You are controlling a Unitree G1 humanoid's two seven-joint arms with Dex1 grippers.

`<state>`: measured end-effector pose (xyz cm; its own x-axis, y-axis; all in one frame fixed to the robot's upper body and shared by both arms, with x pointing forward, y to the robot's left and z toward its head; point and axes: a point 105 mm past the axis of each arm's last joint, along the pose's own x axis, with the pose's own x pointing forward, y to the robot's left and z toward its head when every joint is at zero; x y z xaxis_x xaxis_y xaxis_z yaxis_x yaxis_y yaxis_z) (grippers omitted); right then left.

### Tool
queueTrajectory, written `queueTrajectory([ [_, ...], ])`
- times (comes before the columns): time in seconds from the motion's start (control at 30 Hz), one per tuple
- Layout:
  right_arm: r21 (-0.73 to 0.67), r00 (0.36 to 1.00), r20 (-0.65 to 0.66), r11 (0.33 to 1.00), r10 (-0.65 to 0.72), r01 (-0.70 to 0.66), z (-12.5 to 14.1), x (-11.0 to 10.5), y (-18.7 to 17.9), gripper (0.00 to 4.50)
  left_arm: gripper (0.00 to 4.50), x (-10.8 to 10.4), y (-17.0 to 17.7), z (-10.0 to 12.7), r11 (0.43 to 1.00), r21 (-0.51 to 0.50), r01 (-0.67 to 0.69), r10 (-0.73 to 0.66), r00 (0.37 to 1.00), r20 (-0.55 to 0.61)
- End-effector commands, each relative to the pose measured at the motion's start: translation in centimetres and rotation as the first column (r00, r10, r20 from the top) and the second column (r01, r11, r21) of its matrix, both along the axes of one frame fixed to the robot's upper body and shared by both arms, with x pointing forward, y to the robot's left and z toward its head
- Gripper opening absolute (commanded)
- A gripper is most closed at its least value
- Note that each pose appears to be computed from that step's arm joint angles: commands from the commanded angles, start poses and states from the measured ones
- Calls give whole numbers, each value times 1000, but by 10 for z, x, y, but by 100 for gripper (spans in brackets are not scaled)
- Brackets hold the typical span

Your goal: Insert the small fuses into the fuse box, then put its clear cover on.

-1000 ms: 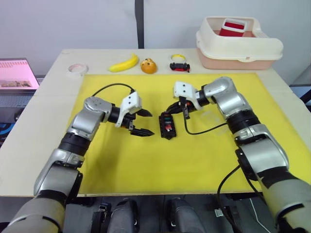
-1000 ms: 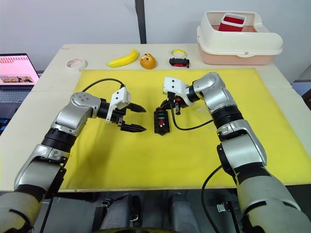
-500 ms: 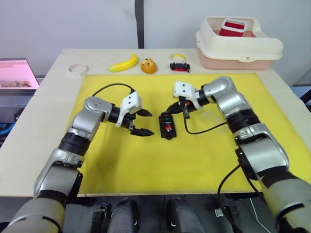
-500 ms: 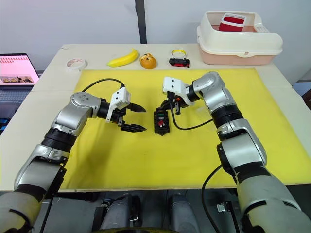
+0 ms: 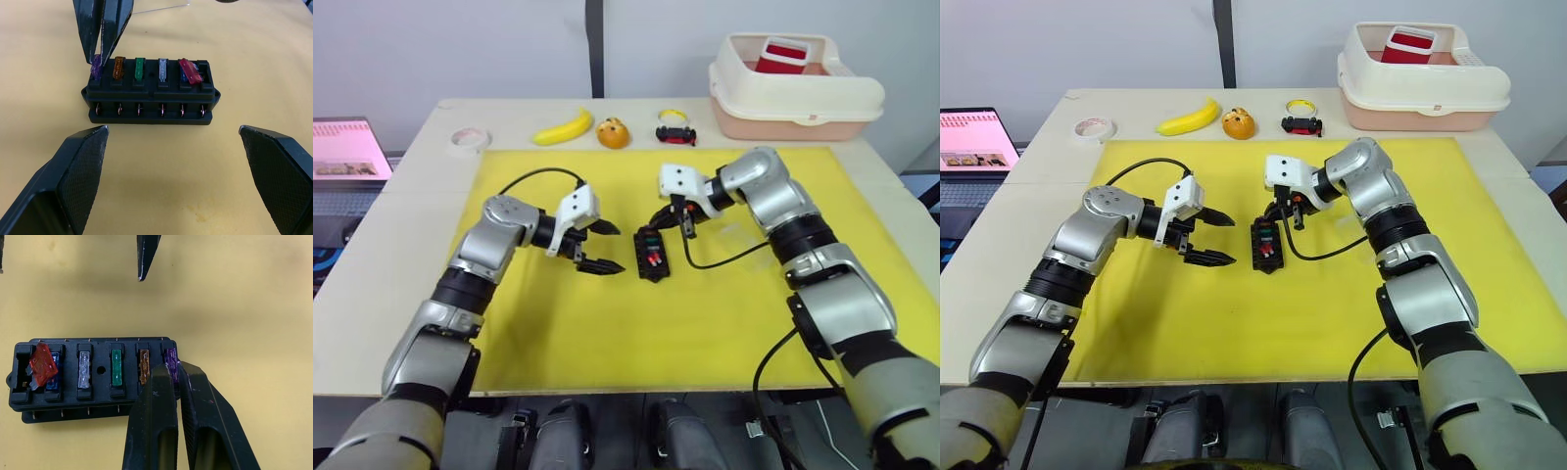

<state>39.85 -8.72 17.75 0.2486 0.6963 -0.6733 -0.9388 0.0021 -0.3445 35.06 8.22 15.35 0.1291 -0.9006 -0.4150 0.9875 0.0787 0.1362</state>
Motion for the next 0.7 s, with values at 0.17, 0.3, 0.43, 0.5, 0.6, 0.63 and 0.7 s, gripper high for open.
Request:
queueTrajectory([
  [0.17, -6, 999, 34, 1000, 3, -2, 12, 2, -2, 2, 450, -1, -4, 8, 1000, -7, 22, -22, 999, 33],
  [0.3, 1, 999, 30, 1000, 15, -15, 14, -1, -2, 2, 450, -2, -4, 7, 1000, -8, 20, -20, 999, 33],
  [0.43, 7, 999, 32, 1000, 15, -15, 15, -1, -2, 156, 450, -2, -4, 7, 1000, -10, 22, -21, 999, 34],
  [0.5, 12, 999, 32, 1000, 17, -17, 16, -1, -1, 256, 450, -2, -4, 7, 1000, -10, 21, -21, 999, 34],
  [0.6, 14, 999, 35, 1000, 17, -18, 17, -1, -1, 410, 450, -2, -4, 7, 1000, -10, 20, -20, 999, 35],
  [0.63, 19, 999, 36, 1000, 16, -16, 18, -1, -1, 448, 450, -1, -4, 8, 1000, -11, 20, -19, 999, 35],
  [0.7, 37, 999, 39, 999, 10, -12, 22, 0, 0, 448, 450, -1, -4, 8, 1000, -11, 19, -18, 999, 35],
])
